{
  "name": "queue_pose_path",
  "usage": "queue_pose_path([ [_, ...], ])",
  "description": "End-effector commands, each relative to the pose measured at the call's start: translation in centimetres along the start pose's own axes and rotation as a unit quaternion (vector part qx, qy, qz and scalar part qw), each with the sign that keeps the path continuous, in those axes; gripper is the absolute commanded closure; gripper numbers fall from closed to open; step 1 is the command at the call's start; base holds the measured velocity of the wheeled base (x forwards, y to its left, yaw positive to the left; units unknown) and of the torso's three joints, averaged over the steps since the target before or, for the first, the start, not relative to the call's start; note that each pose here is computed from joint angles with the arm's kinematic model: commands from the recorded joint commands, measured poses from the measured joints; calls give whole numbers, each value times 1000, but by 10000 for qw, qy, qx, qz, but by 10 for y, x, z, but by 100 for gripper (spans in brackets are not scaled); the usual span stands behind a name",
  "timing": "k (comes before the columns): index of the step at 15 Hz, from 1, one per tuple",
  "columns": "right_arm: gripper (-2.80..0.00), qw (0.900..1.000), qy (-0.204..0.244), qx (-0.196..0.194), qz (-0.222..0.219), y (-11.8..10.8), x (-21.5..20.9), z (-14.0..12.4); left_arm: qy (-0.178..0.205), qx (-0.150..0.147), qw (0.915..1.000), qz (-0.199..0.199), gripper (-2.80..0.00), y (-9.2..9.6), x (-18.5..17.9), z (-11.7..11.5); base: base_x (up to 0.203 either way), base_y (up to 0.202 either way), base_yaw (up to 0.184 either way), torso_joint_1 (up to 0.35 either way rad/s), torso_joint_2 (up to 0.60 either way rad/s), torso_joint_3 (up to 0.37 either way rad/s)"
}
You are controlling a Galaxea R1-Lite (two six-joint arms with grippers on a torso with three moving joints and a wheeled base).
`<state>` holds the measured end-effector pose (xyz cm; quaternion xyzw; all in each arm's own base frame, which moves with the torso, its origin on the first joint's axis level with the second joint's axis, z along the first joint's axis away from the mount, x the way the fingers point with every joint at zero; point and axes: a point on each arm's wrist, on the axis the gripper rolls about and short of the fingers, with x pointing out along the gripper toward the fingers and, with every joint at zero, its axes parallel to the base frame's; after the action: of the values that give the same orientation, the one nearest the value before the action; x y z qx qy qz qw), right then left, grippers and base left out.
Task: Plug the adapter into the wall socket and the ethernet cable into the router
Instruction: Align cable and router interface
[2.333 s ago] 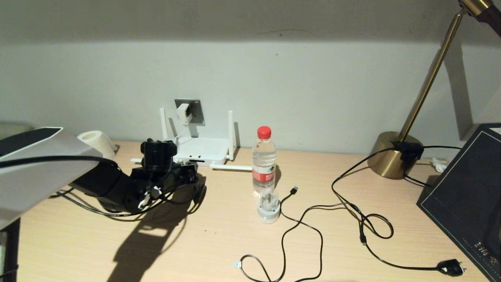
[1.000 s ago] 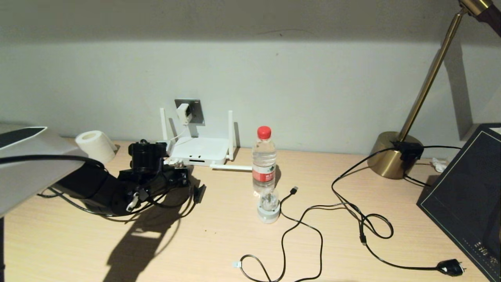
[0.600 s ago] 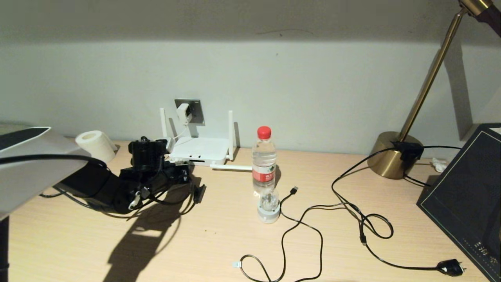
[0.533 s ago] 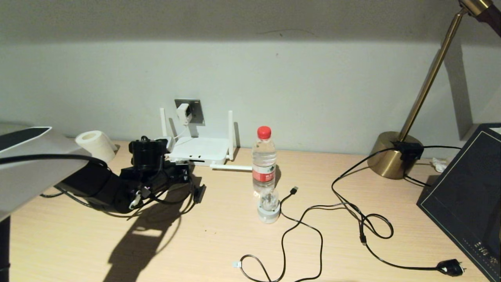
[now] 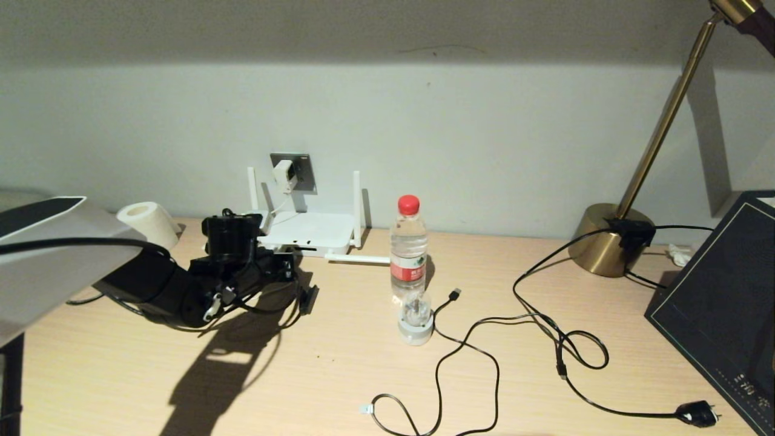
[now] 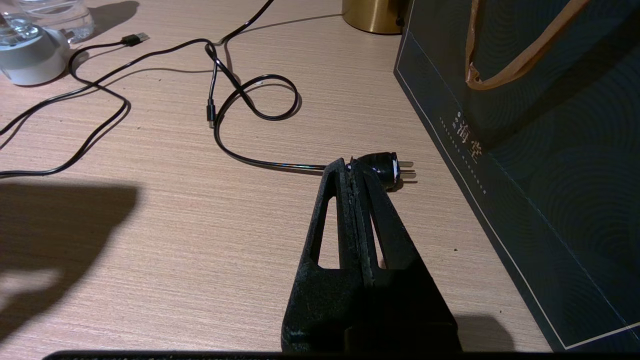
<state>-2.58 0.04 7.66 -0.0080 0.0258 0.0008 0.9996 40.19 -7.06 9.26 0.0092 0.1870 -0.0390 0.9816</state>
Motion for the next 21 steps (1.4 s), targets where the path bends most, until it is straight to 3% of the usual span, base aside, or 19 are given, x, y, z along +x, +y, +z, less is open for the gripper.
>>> queue_pose_path([
  [1,0,10000,5,-2,1,0,0,0,-43,-11,10000,12,0,1,-2,2,0,0,0,0,0,0],
  [21,0,10000,6,-2,-2,0,0,0,-41,-18,10000,-47,0,0,2,1,0,0,0,0,0,0],
])
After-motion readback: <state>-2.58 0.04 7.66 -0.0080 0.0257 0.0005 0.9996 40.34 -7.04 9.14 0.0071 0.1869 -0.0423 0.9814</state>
